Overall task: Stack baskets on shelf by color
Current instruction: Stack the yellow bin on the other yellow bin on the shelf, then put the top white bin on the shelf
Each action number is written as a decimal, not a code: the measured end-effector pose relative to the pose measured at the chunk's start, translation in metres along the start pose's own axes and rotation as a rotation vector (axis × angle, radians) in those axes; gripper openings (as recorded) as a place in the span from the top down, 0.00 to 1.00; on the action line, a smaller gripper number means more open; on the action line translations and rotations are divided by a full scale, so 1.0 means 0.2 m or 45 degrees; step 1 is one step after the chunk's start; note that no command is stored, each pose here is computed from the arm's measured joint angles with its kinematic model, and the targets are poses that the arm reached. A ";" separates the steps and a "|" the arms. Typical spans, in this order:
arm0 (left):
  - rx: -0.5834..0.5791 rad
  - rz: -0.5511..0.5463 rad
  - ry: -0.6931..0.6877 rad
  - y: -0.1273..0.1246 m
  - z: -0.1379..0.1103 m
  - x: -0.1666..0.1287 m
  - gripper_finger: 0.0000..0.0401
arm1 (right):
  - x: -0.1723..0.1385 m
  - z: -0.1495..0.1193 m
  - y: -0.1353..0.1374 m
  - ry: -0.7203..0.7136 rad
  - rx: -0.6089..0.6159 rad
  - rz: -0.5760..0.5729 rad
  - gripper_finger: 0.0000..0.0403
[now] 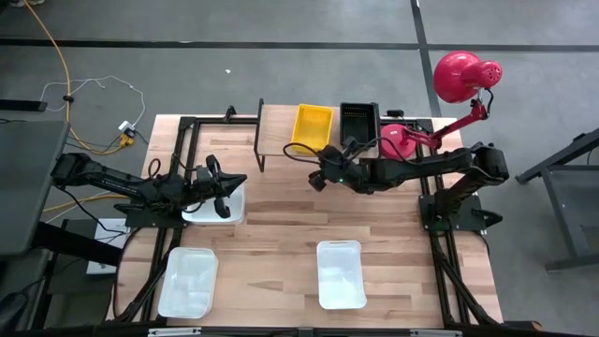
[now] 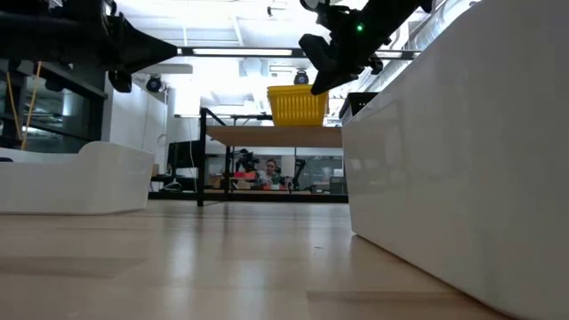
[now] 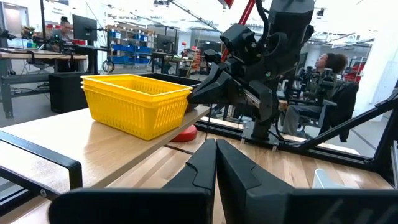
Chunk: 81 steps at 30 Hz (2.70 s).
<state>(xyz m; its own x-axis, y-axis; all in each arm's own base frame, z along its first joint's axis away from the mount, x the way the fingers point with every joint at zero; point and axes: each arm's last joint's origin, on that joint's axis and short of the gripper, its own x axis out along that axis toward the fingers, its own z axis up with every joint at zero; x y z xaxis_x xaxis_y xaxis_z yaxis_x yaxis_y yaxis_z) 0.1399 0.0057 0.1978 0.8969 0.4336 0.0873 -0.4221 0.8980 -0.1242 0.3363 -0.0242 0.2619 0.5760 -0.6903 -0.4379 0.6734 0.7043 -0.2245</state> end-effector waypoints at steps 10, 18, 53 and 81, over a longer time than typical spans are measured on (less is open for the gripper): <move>0.000 -0.001 0.000 0.00 0.00 0.00 1.00 | 0.00 0.00 -0.01 -0.001 -0.033 -0.064 1.00; 0.001 -0.001 0.000 0.00 0.00 0.00 1.00 | 0.00 -0.01 -0.01 0.015 -0.055 -0.083 1.00; 0.055 0.164 0.372 -0.01 0.19 0.08 0.73 | -0.67 -0.21 0.05 0.338 -0.385 0.435 1.00; 0.464 0.385 1.923 0.02 0.28 0.36 0.40 | -0.66 -0.21 0.05 0.358 -0.410 0.464 1.00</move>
<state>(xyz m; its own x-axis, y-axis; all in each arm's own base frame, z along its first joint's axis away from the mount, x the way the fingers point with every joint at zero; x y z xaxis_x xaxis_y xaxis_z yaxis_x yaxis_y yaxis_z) 0.1946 0.0441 0.2593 -0.0169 0.3215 -0.9467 -0.4107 0.8611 0.2998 0.2474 0.0814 0.2805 0.5693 -0.3534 -0.7423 0.2531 0.9344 -0.2508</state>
